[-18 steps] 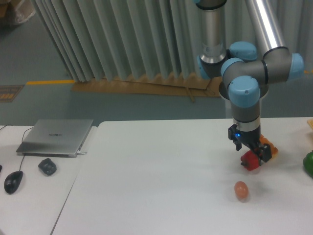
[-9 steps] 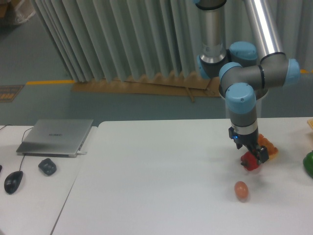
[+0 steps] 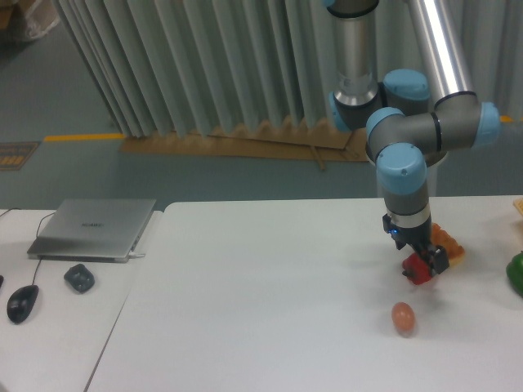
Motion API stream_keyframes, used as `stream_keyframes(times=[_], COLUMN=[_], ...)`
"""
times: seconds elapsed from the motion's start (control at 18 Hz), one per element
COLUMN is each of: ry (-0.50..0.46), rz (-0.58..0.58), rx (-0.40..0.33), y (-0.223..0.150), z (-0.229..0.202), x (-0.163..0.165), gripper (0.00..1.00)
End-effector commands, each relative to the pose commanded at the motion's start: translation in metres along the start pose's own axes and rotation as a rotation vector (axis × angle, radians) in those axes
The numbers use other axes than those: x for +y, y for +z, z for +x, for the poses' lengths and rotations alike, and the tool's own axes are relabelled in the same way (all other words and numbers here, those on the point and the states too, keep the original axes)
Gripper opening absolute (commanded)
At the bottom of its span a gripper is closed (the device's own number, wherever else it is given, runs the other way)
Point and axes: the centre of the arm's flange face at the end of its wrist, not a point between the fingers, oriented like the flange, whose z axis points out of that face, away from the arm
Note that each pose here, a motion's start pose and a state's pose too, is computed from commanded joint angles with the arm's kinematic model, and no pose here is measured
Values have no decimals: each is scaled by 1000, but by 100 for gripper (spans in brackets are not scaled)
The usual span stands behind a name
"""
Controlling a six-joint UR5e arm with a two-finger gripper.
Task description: Place the red peppers in a basket
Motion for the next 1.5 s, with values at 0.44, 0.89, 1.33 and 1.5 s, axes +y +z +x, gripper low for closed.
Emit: stream_keyframes(times=[0.44, 0.89, 1.33, 1.5], ry=[2, 43, 184, 289], rz=[13, 126, 133, 131], rx=[-20, -7, -2, 4], y=[-17, -86, -92, -80], z=[-8, -45, -101, -119], x=[-1, 53, 146, 189], gripper=[43, 43, 43, 43])
